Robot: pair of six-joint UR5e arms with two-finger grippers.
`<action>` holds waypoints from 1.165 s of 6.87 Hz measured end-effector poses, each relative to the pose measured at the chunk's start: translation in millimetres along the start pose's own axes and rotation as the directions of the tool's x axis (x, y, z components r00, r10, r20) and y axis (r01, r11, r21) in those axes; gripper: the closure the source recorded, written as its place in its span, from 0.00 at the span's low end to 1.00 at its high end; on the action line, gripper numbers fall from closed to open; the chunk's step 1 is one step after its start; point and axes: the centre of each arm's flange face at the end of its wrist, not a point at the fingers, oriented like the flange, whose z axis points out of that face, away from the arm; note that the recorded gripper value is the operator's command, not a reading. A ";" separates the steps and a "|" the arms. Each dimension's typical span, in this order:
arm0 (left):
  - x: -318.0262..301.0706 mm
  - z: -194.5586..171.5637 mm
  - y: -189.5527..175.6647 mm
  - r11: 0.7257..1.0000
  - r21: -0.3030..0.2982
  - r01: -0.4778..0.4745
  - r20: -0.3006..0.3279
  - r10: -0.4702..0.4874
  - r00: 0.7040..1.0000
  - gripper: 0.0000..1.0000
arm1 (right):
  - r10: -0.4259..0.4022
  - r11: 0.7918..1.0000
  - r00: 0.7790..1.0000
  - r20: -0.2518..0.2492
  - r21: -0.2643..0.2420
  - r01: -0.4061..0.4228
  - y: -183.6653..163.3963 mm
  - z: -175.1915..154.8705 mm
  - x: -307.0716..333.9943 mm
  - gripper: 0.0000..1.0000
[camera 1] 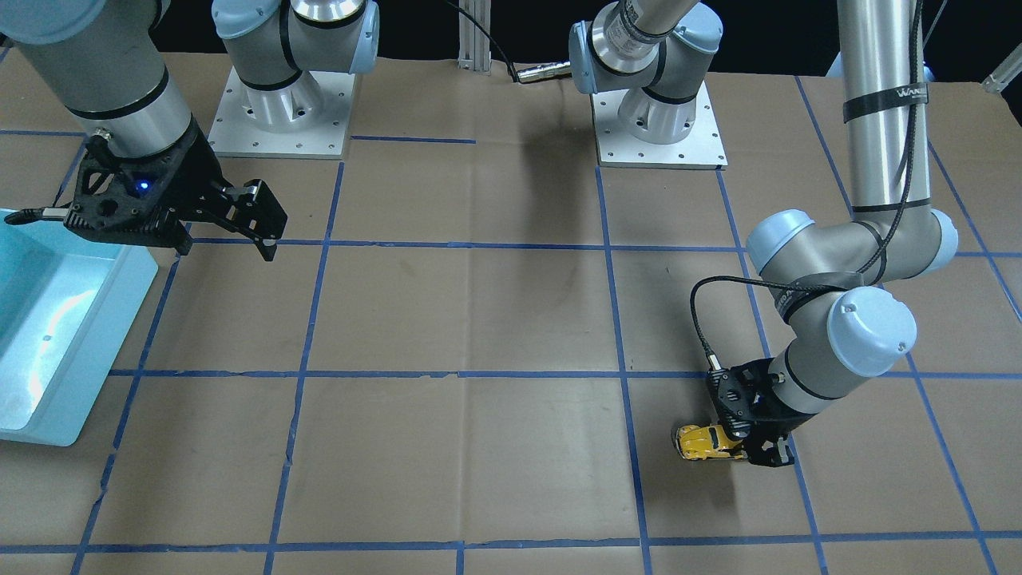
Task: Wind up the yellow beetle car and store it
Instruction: 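Keep dragging the car backward with the left gripper to wind it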
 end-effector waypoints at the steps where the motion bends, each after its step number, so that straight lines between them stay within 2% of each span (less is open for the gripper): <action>1: -0.2 -0.1 2.0 1.000 -0.002 -0.006 -0.001 0.006 1.000 1.00 | 0.000 1.000 1.000 0.000 0.000 0.000 0.0 0.0 0.0 0.00; 8: -0.2 -0.1 4.8 0.999 -0.012 -0.035 -0.003 0.035 0.999 1.00 | 0.001 1.000 1.000 0.000 0.000 -0.001 0.0 0.0 0.0 0.00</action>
